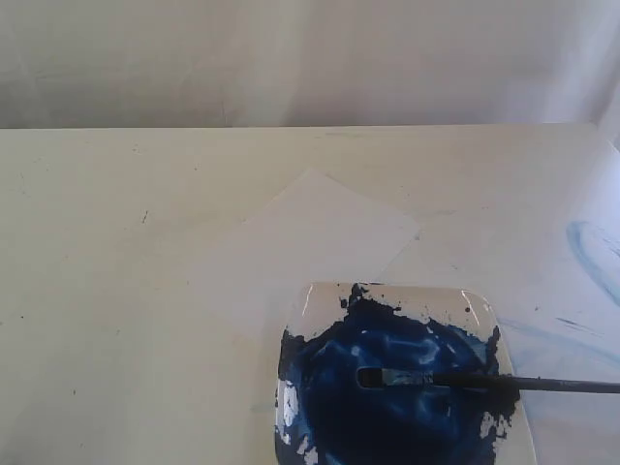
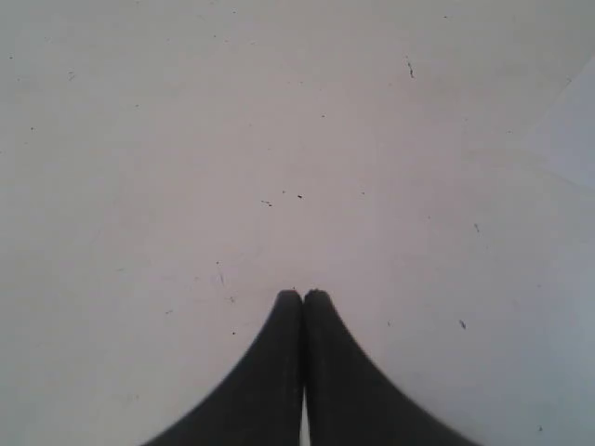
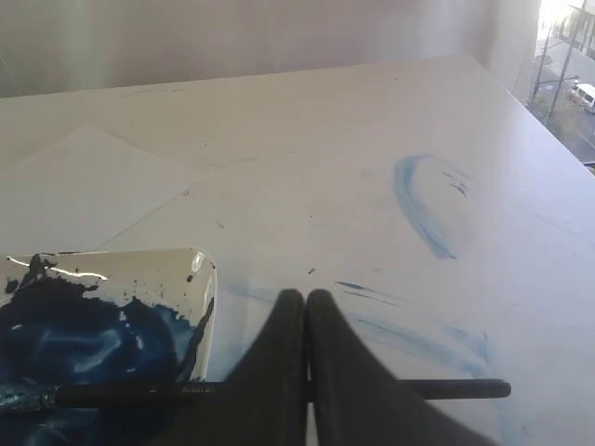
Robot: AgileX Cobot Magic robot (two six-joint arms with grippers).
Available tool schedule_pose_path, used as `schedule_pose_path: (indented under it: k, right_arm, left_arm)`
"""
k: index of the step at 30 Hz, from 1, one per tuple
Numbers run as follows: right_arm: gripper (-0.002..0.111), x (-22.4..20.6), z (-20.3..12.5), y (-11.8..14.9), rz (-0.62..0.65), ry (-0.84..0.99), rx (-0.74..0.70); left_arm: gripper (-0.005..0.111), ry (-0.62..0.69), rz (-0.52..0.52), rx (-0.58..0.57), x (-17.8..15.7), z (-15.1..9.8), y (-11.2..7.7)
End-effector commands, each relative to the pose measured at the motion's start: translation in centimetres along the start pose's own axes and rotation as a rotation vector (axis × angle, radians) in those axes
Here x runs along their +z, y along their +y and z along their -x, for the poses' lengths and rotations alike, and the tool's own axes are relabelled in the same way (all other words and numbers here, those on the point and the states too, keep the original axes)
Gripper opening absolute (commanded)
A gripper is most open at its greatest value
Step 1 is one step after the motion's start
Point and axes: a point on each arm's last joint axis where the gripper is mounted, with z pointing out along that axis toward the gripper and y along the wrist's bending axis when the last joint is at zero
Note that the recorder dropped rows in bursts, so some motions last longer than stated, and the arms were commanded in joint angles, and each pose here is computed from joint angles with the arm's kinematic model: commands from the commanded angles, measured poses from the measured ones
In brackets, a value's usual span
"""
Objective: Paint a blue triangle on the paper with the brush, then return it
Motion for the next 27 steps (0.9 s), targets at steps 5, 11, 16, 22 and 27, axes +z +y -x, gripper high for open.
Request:
schedule_pose_path:
  k: [5,11,16,22,27]
  right_arm:
    - [0.0,0.0,0.2,0.0,0.002,-0.024,-0.003]
    - [0.0,-0.4,2.6,0.1,0.024,-0.298,0.065]
    - [0.0,-1.3,4.6,0.2,0.043,-0.538,0.064]
    - [0.0,-2.3,6.0,0.2,0.09,-0.725,0.172]
    - [0.0,-2.9,6.6,0.1,0.155,-0.805,0.316]
  left_arm:
    - [0.0,0.01,0.002,-0.008,0.1,-0.2,0.0]
    - [0.0,0.01,0.002,-0.008,0.1,-0.2,0.0]
    - [0.0,0.01,0.002,-0.008,0.1,-0.2,0.0]
    - [0.0,0.01,0.002,-0.008,0.1,-0.2,0.0]
    - [0.0,0.01,0.002,-0.008,0.1,-0.2,0.0]
